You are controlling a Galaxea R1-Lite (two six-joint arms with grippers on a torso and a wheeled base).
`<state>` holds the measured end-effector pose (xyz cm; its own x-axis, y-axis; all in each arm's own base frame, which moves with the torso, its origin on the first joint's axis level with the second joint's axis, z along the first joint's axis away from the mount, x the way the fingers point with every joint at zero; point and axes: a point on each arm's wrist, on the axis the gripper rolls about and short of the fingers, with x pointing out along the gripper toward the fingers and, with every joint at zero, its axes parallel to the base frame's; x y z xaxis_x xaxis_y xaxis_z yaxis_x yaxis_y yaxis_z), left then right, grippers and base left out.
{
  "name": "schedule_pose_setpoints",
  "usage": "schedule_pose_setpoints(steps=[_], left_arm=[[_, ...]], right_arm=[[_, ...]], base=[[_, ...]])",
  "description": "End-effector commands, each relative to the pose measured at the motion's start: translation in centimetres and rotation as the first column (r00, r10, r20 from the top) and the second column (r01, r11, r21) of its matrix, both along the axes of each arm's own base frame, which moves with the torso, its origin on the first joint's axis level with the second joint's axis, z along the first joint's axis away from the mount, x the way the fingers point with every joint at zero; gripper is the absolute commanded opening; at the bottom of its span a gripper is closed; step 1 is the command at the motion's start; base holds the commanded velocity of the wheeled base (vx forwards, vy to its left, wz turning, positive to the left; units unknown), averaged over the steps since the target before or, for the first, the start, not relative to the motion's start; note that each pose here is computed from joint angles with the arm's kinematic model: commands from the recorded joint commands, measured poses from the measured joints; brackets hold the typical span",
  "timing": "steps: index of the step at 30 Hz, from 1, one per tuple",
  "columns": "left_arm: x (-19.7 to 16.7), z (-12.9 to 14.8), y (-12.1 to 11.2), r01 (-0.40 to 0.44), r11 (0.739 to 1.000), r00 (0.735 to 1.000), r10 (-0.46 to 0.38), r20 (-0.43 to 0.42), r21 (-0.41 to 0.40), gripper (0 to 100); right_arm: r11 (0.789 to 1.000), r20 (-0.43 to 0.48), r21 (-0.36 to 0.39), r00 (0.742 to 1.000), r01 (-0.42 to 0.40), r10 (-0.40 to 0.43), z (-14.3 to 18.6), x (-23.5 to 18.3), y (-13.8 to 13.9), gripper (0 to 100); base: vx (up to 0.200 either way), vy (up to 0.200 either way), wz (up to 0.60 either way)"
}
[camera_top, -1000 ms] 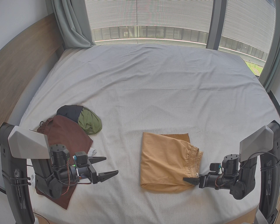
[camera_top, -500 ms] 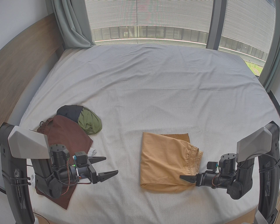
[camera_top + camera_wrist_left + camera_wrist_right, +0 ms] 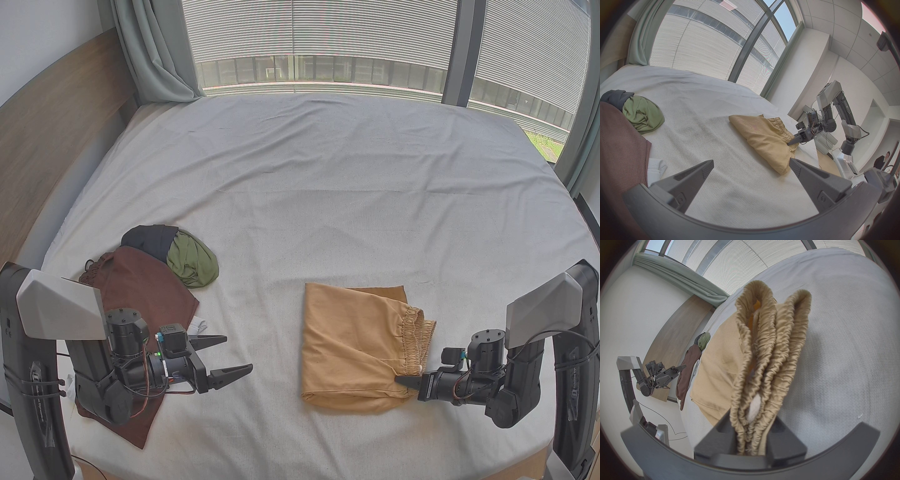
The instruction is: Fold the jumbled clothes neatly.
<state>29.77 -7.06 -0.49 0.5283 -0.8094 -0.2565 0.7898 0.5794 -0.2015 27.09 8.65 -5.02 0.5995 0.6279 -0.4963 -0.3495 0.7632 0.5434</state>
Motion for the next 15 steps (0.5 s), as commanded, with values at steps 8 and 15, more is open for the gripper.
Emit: schedule_pose_setpoints(steps=[8,15], left_arm=[[0.0,0.2,0.2,0.007,1.0,1.0,-0.007,0.026,0.01,100],[-0.1,0.2,0.3,0.024,0.999,0.998,-0.025,0.051,0.025,100]], right_arm=[[0.999,0.039,0.011,0.999,-0.034,0.033,1.4,-0.4,0.8,0],[0.991,0.077,-0.008,0.988,-0.135,0.135,2.5,-1.7,1.3,0]], base=[[0.0,0.0,0.0],[0.0,0.0,0.0]])
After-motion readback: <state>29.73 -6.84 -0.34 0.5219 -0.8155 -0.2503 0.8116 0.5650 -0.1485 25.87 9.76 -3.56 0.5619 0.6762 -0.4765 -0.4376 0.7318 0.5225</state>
